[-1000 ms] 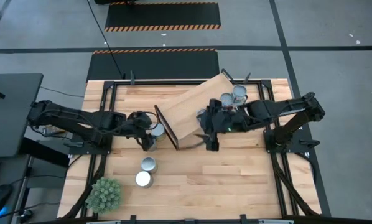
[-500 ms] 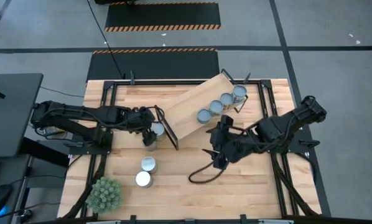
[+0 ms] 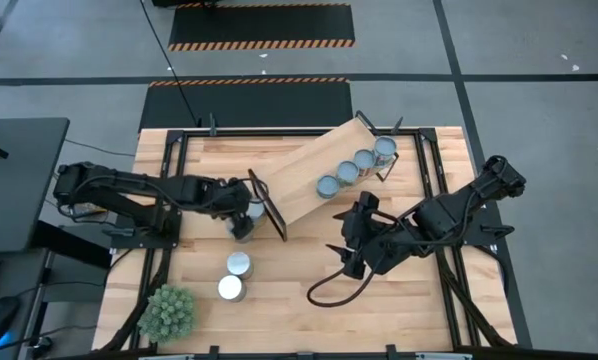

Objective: Pick and place cans onto a shelf
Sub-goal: Put the canned peaches on the shelf

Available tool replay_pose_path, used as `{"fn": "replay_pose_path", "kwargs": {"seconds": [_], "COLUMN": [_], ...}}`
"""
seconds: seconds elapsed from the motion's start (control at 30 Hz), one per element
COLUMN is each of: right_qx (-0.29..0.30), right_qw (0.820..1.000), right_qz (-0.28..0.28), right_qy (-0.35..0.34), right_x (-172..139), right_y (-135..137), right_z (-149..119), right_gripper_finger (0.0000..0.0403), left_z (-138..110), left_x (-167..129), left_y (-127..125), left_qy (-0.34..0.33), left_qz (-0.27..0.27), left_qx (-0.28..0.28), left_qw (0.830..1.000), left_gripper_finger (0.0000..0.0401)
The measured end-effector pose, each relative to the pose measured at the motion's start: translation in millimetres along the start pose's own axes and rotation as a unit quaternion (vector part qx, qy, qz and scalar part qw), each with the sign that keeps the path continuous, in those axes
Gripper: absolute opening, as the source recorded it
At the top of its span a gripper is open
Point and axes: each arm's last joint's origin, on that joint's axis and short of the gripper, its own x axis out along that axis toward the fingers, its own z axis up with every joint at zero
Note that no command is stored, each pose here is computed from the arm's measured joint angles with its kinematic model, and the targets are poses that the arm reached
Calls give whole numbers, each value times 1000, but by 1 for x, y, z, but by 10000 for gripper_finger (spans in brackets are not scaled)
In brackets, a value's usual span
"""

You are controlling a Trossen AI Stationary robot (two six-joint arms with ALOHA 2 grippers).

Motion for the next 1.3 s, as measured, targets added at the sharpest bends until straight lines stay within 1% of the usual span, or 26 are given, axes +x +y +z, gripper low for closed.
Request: {"fn": "replay_pose_path", "kwargs": {"seconds": [0.07, 0.13, 0.4, 0.5, 0.67, 0.83, 0.97, 1.13, 1.23, 1.3], "right_qx": [2, 5, 6, 7, 13, 13, 13, 13, 13, 13], "right_qw": [1000, 1000, 1000, 1000, 1000, 1000, 1000, 1000, 1000, 1000], "right_qz": [1, 2, 2, 1, 2, 1, 2, 1, 1, 1], "right_qy": [-2, -5, -9, -9, -9, -9, -9, -9, -9, -9], "right_x": [0, 0, 0, 0, 0, 0, 0, 0, 0, 0], "right_y": [0, 1, 1, 1, 1, 1, 1, 1, 1, 1], "right_z": [1, 1, 2, 2, 2, 2, 2, 2, 2, 2], "right_gripper_finger": [326, 324, 312, 310, 309, 309, 309, 309, 309, 309], "left_z": [-2, -5, -7, -7, -6, -7, -9, -10, -12, -9], "left_x": [-1, -1, 4, 8, 15, 15, 14, 14, 14, 11], "left_y": [-1, -1, 0, -1, -5, -9, -7, -8, -8, -10], "left_qy": [4, 15, 26, 33, 39, 30, 41, 56, 76, 75], "left_qz": [0, 8, 29, 36, 39, 35, 39, 27, 24, 13], "left_qx": [2, -9, -71, -86, -95, -95, -96, -99, -105, -110], "left_qw": [1000, 1000, 997, 995, 994, 994, 994, 993, 991, 991], "left_gripper_finger": [394, 394, 394, 394, 394, 394, 394, 394, 394, 394]}}
